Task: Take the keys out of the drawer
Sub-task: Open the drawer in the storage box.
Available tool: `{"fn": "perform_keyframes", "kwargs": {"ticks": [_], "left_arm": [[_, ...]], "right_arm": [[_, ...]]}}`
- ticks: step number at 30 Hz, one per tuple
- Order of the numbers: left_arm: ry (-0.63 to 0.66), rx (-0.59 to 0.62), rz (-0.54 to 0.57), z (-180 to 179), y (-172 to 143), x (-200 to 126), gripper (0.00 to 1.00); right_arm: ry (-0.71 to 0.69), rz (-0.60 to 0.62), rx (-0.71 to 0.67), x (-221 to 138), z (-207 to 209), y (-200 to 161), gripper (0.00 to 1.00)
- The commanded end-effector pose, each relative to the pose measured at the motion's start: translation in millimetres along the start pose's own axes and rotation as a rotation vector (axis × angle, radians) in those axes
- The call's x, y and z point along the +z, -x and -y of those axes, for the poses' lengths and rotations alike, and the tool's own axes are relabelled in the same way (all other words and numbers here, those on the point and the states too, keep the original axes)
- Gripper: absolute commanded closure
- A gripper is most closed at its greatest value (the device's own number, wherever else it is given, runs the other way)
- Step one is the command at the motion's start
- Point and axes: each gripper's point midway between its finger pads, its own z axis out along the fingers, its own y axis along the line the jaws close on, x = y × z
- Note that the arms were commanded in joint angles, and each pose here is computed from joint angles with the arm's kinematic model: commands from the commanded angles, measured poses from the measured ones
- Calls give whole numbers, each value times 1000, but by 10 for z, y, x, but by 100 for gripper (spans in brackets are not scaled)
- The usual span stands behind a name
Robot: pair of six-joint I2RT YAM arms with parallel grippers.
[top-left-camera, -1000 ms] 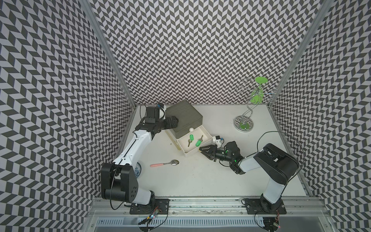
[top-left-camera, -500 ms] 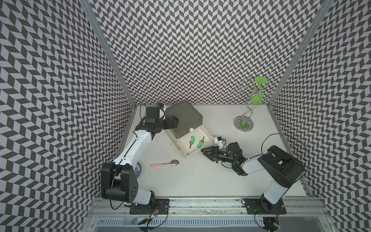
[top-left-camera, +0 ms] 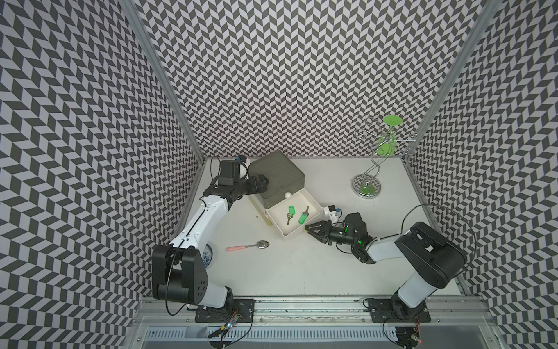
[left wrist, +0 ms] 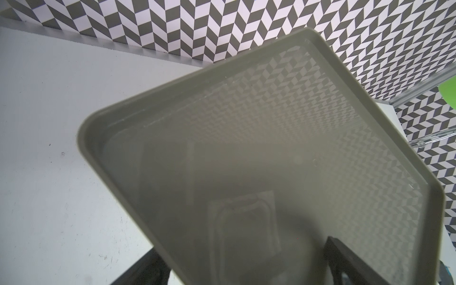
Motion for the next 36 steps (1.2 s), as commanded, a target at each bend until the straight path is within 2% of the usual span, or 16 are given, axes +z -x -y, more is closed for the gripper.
{"fn": "perform_keyframes", "kwargs": {"ticks": [1, 13, 17, 20, 26, 30, 33, 36], "left_arm": [[76, 39, -328, -270, -980, 318, 2], [81, 38, -333, -286, -997, 335, 2], [81, 38, -333, -287, -998, 338, 2], [80, 37, -331, -282, -988, 333, 2], [81, 37, -330, -279, -986, 328, 2], [76, 35, -326, -269, -977, 317, 2], [70, 32, -325, -255, -972, 313, 2], [68, 34, -318, -242, -948, 294, 2]], "right_arm": [[-17, -15, -26, -44, 29, -15, 82], [-34, -21, -36, -84, 75, -21, 81], [-49, -16, -48, -94, 75, -12, 63], [-68, -16, -65, -106, 71, -1, 54], [-138, -12, -98, -253, 81, 1, 49], [-358, -3, -162, -451, -4, 162, 48], [-507, -14, -300, -545, -254, 388, 45], [-557, -65, -382, -491, -560, 568, 39]]}}
